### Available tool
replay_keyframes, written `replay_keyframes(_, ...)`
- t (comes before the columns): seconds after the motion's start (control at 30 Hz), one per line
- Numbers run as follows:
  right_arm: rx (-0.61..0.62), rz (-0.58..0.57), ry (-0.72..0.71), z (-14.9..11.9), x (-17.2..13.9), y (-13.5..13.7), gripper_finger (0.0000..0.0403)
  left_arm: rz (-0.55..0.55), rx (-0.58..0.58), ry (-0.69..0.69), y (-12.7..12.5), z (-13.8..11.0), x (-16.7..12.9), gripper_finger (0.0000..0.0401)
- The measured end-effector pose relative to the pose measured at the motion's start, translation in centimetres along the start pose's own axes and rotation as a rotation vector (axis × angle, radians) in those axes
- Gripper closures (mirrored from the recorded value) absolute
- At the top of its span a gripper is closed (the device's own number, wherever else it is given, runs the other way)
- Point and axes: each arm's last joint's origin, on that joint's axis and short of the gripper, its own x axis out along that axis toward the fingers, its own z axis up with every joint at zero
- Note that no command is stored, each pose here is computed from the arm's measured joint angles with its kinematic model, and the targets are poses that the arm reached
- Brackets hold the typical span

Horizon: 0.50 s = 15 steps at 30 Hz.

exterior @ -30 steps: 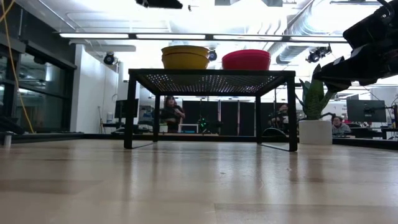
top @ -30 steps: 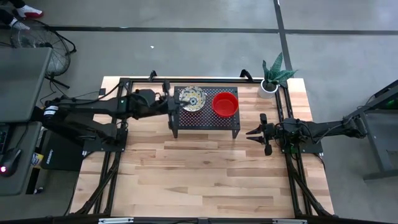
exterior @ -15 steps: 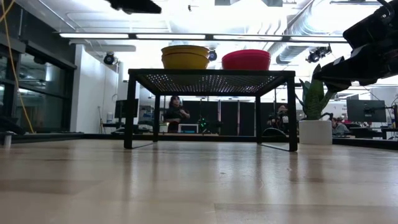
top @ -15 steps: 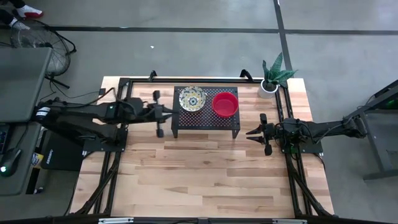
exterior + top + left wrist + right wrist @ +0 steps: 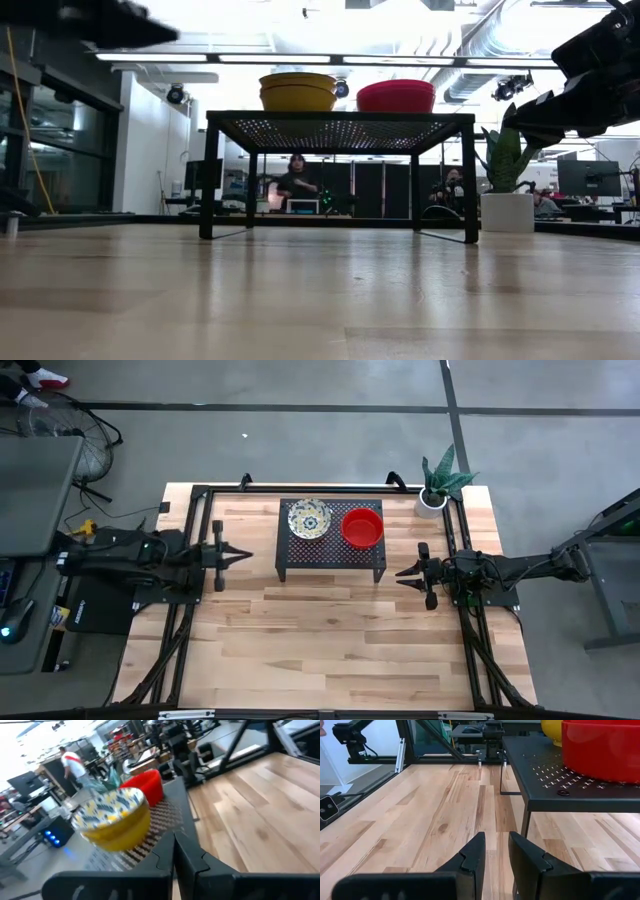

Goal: Pick & Place Mini bowls
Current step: Return to Home Position

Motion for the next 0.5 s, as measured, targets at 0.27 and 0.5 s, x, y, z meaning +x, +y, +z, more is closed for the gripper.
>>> replay_keyframes(0.27,0.0,0.0,0.0,0.0,0.0,0.0,0.0329,-0.048,0.005,-0.04,-1.3,-3.0,-2.2,0.0401)
replay_keyframes(0.5,0.0,0.0,0.0,0.0,0.0,0.0,0.0329,-0.041,0.028,-0.066,-2.1,-4.8,-2.4,0.0401)
